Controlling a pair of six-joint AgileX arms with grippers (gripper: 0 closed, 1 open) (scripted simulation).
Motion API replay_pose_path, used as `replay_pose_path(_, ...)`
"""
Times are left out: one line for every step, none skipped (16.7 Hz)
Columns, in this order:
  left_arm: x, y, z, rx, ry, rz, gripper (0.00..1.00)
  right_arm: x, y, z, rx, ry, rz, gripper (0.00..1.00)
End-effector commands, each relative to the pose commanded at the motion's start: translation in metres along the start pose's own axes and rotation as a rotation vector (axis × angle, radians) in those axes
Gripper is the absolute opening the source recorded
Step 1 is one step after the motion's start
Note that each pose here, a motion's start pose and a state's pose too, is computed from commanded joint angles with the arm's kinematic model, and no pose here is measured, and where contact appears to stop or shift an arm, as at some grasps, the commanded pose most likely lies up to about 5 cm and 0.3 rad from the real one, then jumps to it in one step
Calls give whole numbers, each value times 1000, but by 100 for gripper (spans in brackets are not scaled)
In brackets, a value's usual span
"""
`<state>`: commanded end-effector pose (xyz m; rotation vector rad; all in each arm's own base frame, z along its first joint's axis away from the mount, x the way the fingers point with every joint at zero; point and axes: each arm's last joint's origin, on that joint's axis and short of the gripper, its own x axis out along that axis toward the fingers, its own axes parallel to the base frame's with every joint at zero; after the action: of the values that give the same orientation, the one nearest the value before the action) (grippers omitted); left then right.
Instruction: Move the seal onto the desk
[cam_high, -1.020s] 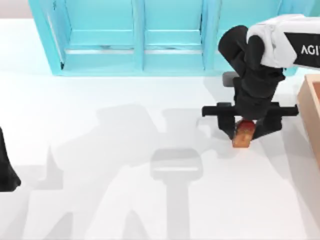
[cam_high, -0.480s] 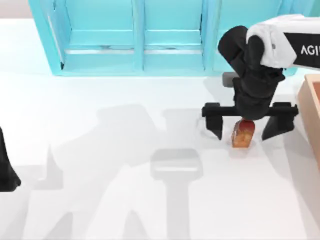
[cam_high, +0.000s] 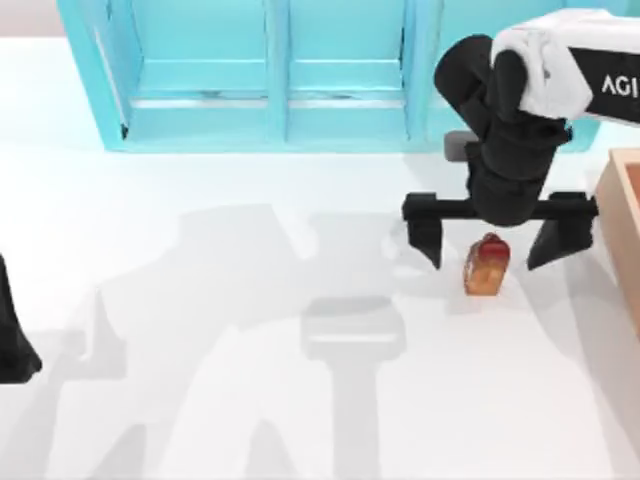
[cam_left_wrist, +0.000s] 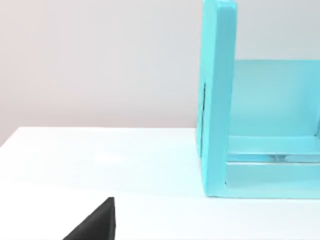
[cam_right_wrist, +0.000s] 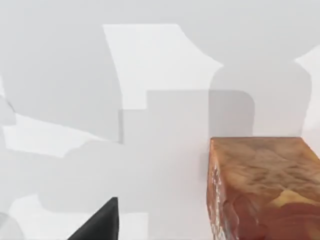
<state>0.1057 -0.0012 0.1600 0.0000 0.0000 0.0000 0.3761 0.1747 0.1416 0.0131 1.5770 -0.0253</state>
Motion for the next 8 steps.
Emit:
replay_pose_path(0, 0, 0, 0, 0, 0, 100, -9, 1, 2, 1, 5, -5, 100)
replay_pose_path(0, 0, 0, 0, 0, 0, 100, -20, 2, 4, 1, 11, -10, 100)
replay_pose_path(0, 0, 0, 0, 0, 0, 100, -34, 3, 5, -1, 16, -14, 100)
replay_pose_path(0, 0, 0, 0, 0, 0, 100, -48, 3, 5, -2, 22, -17, 100)
replay_pose_path(0, 0, 0, 0, 0, 0, 100, -63, 3, 5, -4, 27, -19, 100)
replay_pose_path(0, 0, 0, 0, 0, 0, 100, -78, 3, 4, -6, 29, -18, 100)
replay_pose_path(0, 0, 0, 0, 0, 0, 100, -93, 2, 2, -6, 26, -15, 100)
replay_pose_path(0, 0, 0, 0, 0, 0, 100, -107, 1, 0, -6, 19, -10, 100)
